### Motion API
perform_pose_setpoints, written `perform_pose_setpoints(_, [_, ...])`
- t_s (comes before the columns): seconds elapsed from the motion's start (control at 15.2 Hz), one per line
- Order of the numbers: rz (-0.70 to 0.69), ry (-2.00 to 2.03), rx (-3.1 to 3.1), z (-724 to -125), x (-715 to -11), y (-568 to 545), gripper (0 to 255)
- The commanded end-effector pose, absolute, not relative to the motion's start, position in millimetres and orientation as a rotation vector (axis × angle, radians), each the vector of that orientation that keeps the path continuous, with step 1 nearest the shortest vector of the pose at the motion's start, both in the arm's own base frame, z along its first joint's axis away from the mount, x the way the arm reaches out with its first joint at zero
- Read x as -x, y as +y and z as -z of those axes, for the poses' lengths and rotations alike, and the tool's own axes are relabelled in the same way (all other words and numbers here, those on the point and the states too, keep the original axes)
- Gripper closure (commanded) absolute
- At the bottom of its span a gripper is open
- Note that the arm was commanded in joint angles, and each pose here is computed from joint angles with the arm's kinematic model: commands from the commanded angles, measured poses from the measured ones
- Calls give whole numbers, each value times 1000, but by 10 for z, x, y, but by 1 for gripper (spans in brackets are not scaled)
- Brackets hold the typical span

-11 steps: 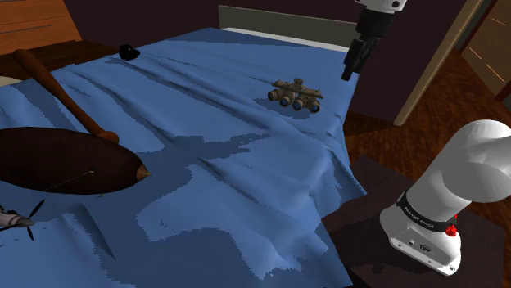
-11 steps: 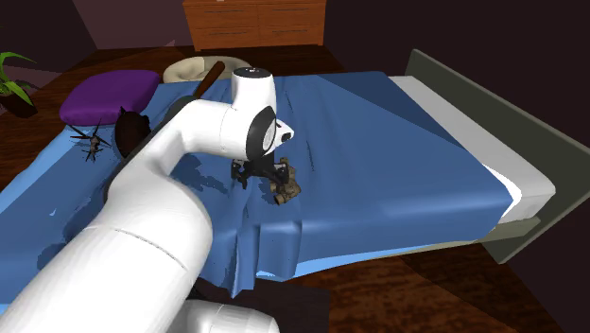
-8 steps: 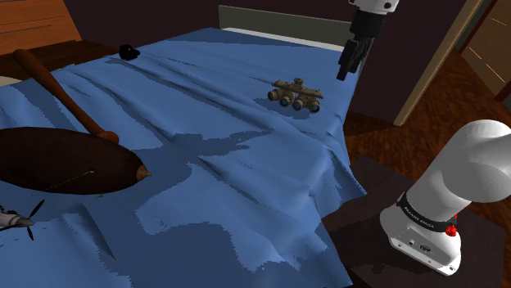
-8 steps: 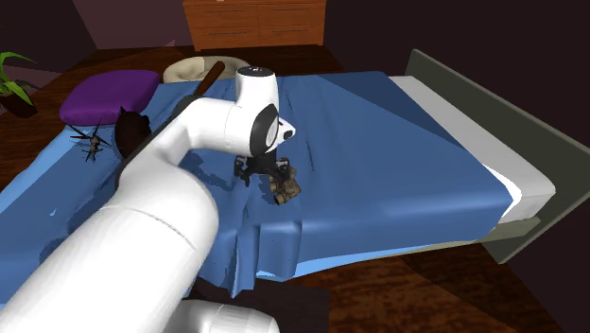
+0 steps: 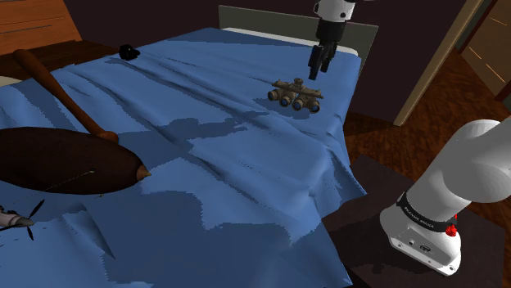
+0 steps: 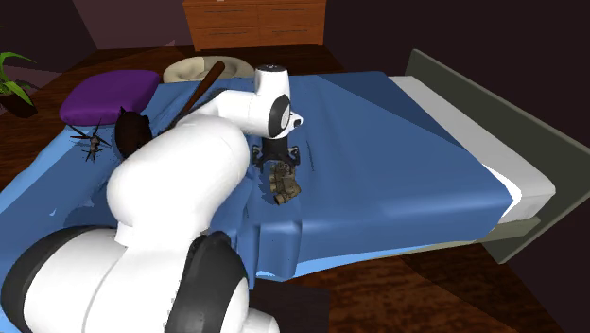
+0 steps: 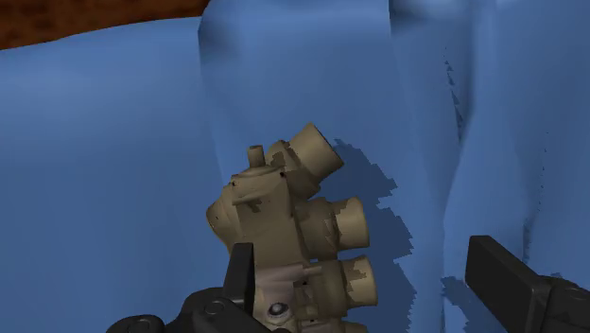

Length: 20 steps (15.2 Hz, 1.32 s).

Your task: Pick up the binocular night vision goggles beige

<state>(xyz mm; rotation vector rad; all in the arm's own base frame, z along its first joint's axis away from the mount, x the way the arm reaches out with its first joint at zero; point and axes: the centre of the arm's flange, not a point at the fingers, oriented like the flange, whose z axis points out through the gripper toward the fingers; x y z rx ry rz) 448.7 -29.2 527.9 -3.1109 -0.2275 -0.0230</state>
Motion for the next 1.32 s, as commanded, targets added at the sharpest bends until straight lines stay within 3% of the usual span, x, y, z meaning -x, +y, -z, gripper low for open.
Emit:
perform_pose_setpoints(0.0, [8, -254, 3118, -5166, -4735, -327, 0])
perform_pose_setpoints(0.33, [-24, -311, 3132, -4948, -5314, -358, 0])
perform_pose_setpoints(0.92, [-24, -311, 3132, -4548, -5314, -358, 0])
perform_pose_setpoints(0.99, [-24, -310, 3132, -4546, -5308, -358, 255])
perform_pose_setpoints(1.25, [-24, -310, 3132, -4545, -5307, -353, 255])
